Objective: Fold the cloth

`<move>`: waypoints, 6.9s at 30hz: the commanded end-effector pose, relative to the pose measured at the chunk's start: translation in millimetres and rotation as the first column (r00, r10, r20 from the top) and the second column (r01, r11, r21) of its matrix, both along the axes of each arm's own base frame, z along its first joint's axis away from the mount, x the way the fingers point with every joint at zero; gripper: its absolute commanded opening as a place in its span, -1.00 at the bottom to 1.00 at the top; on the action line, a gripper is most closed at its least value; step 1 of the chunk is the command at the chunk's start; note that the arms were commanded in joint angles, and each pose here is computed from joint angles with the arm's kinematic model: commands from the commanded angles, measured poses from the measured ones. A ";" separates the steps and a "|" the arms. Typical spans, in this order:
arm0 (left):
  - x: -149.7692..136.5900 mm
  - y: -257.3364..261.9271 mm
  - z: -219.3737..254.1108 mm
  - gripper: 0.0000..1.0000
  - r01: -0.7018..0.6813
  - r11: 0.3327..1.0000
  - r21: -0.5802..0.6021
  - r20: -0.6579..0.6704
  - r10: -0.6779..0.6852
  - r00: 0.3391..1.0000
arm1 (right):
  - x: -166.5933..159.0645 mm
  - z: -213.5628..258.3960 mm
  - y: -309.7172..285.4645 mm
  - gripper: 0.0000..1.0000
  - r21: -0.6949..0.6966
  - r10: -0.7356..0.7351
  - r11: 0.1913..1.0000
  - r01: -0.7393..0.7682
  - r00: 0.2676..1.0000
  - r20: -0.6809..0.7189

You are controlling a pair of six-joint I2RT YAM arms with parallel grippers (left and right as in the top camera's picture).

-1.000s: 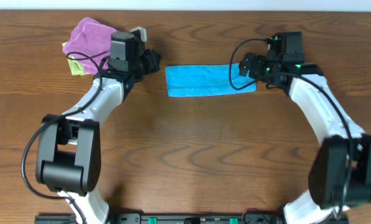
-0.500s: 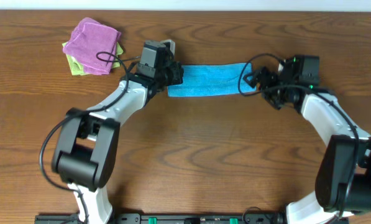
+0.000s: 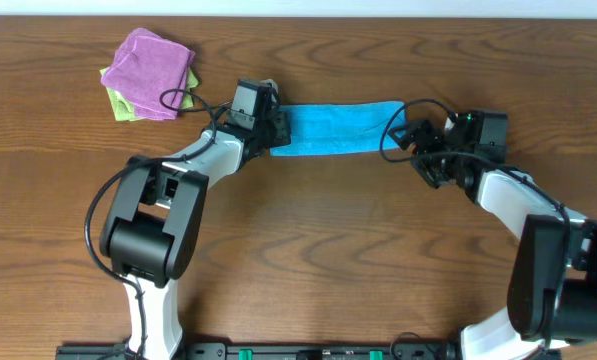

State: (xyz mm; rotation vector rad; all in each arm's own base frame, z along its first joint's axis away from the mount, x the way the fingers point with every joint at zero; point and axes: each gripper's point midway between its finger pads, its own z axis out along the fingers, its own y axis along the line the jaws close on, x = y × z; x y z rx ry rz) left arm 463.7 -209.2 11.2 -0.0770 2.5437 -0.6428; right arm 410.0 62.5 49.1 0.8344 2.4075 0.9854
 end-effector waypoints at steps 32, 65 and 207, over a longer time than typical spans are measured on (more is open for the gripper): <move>-6.3 0.5 -15.2 -0.88 -0.005 0.999 0.033 -0.047 0.006 0.999 | 31.9 -64.8 16.3 0.55 -0.007 -0.177 0.984 0.176 0.984 -0.030; 1.9 -0.5 -2.3 -0.89 0.011 0.998 0.059 -0.042 -0.009 0.999 | 59.1 -2.7 41.4 -0.97 -0.306 0.211 0.946 -0.103 0.915 0.343; 71.7 143.4 150.7 -0.80 -0.220 0.966 0.136 0.131 0.202 0.971 | 18.6 81.0 257.6 0.99 -0.427 0.769 0.639 -0.641 0.559 0.311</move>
